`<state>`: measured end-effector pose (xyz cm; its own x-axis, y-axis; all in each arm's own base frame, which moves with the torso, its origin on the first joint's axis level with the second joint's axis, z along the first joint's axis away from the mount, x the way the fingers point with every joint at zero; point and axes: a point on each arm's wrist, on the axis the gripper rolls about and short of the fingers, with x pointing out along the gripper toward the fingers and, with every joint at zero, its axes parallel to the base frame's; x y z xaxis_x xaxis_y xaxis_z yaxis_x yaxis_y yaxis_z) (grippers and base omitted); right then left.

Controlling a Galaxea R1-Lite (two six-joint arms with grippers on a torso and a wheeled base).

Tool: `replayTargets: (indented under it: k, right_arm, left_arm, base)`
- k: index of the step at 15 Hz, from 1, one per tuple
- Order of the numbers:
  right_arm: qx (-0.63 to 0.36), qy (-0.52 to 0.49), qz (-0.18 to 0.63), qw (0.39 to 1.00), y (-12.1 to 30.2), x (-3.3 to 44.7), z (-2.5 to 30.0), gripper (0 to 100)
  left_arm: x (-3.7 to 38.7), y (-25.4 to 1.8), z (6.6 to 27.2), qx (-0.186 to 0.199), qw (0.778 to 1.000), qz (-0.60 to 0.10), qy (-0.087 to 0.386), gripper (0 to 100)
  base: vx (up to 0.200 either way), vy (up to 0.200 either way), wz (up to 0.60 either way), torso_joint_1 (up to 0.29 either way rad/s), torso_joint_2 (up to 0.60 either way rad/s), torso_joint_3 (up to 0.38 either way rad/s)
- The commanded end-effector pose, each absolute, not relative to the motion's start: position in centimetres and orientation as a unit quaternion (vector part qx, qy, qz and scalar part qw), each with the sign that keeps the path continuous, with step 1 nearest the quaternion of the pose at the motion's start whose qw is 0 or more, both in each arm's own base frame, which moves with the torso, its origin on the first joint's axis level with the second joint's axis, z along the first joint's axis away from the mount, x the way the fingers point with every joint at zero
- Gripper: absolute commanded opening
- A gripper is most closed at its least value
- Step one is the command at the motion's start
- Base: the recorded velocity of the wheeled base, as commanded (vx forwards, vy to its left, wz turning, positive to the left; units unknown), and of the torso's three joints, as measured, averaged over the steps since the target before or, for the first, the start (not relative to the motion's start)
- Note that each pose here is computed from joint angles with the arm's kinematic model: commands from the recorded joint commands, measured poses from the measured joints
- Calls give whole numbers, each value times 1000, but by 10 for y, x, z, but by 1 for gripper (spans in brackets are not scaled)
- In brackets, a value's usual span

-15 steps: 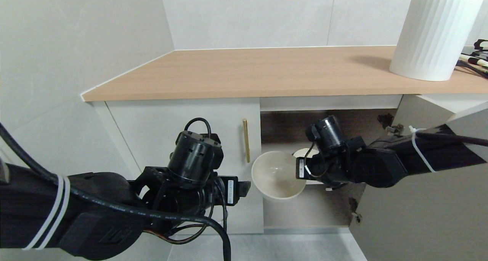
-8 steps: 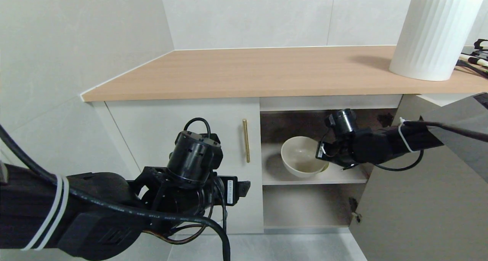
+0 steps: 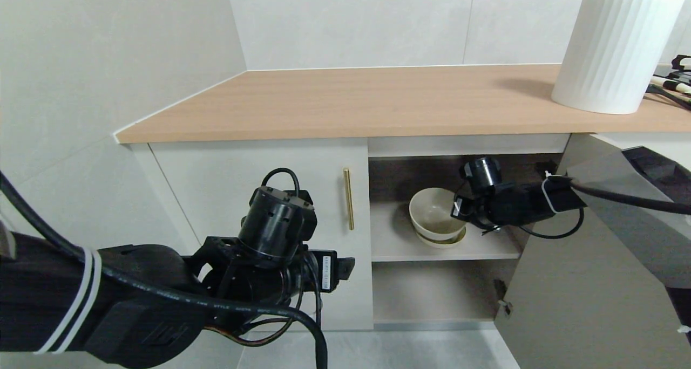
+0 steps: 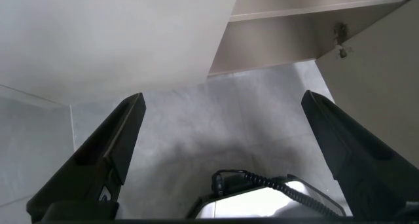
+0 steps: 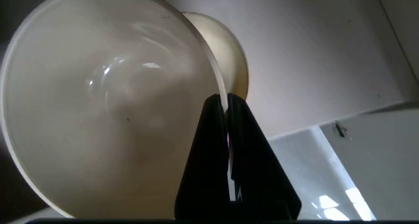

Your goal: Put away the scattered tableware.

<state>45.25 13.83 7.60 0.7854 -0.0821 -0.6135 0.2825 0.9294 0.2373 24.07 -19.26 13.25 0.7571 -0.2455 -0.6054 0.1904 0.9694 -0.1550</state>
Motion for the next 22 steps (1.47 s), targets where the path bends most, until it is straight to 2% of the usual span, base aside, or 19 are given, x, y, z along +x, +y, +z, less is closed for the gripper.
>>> replayTargets:
  k: [1, 20, 21, 22]
  right_arm:
    - [160, 315, -109, 929, 132, 459, 67, 0]
    - [158, 317, -115, 928, 131, 473, 47, 0]
    - [157, 318, -114, 928, 131, 473, 47, 100]
    - [157, 319, -113, 928, 131, 474, 46, 100]
  left_arm:
    - [241, -193, 131, -41, 936, -116, 330, 100]
    - [240, -192, 133, -42, 937, -116, 328, 100]
    - [240, -192, 133, -43, 937, -116, 327, 100]
    - [240, -192, 133, -43, 937, -116, 327, 100]
  base:
    - [0, 0, 0, 0, 0, 0]
    - [0, 0, 0, 0, 0, 0]
    - [0, 0, 0, 0, 0, 0]
    - [0, 0, 0, 0, 0, 0]
